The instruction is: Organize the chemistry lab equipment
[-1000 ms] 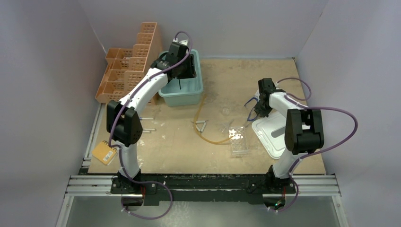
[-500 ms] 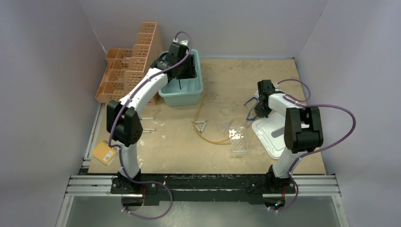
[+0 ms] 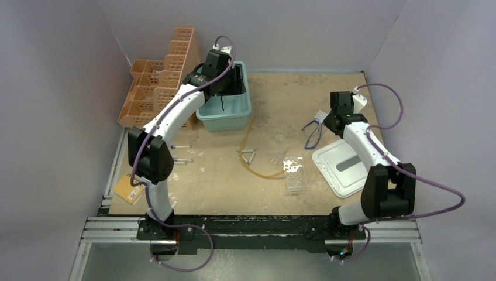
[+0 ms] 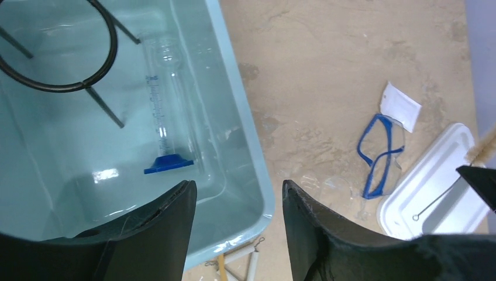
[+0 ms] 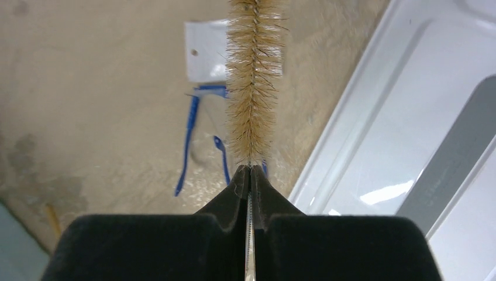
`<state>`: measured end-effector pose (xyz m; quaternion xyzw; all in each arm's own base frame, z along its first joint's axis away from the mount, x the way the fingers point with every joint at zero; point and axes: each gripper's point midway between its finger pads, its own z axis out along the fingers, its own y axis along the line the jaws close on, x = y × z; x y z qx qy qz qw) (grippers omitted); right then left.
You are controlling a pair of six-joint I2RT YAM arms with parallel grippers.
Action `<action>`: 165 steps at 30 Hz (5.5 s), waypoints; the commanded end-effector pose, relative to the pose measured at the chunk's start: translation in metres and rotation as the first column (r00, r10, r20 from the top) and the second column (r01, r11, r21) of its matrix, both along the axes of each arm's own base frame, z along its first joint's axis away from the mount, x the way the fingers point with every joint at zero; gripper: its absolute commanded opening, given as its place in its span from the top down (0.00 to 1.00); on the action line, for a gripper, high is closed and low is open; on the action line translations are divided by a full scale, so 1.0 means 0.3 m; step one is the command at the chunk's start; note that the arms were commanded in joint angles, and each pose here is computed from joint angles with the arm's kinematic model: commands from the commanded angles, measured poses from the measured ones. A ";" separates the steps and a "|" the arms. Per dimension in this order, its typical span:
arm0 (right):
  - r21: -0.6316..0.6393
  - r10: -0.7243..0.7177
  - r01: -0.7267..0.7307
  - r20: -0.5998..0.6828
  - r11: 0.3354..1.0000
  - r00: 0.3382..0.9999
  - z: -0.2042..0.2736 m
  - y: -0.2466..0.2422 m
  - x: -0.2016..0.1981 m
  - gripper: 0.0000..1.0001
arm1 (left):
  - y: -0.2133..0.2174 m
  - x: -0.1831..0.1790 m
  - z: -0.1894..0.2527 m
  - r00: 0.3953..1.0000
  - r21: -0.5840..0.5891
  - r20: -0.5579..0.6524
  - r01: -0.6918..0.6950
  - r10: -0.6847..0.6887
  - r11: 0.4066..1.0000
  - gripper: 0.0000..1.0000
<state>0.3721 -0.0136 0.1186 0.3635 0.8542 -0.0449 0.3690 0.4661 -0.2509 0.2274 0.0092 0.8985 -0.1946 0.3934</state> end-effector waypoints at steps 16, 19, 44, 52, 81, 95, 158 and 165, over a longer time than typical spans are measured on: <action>-0.131 0.570 -0.761 0.744 0.635 0.348 0.817 0.486 0.122 1.00 | -0.306 -0.197 0.448 0.873 -0.480 0.371 0.473 -0.317 0.739 0.37; -0.142 0.585 -0.828 0.772 0.542 0.250 0.863 0.569 0.107 1.00 | -0.337 -0.263 0.511 0.831 -0.506 0.440 0.543 -0.341 0.671 0.35; -0.134 0.511 -0.954 0.860 0.269 0.023 1.033 0.742 0.039 1.00 | -0.458 -0.356 0.551 0.748 -0.475 0.515 0.656 -0.419 0.587 0.58; -0.112 0.517 -0.966 0.855 0.232 0.025 1.008 0.757 0.047 1.00 | -0.474 -0.377 0.574 0.716 -0.455 0.548 0.688 -0.431 0.565 0.73; -0.040 0.617 -0.872 0.722 0.489 0.313 0.829 0.647 0.196 0.48 | 0.055 0.063 0.045 0.991 -0.002 0.079 -0.104 0.104 0.995 1.00; -0.002 0.615 -0.837 0.679 0.547 0.401 0.742 0.615 0.228 0.48 | 0.032 0.147 -0.267 0.990 0.123 -0.128 -0.048 0.064 0.991 1.00; -0.125 0.983 -0.984 -0.119 0.127 0.142 -0.058 1.200 -0.352 0.72 | 0.489 -0.374 0.248 0.834 -0.119 0.358 -0.406 0.421 0.906 0.49; -0.124 0.974 -0.982 -0.160 0.141 0.160 -0.181 1.229 -0.339 0.82 | 0.487 -0.372 0.248 0.840 -0.100 0.358 -0.399 0.407 0.911 0.49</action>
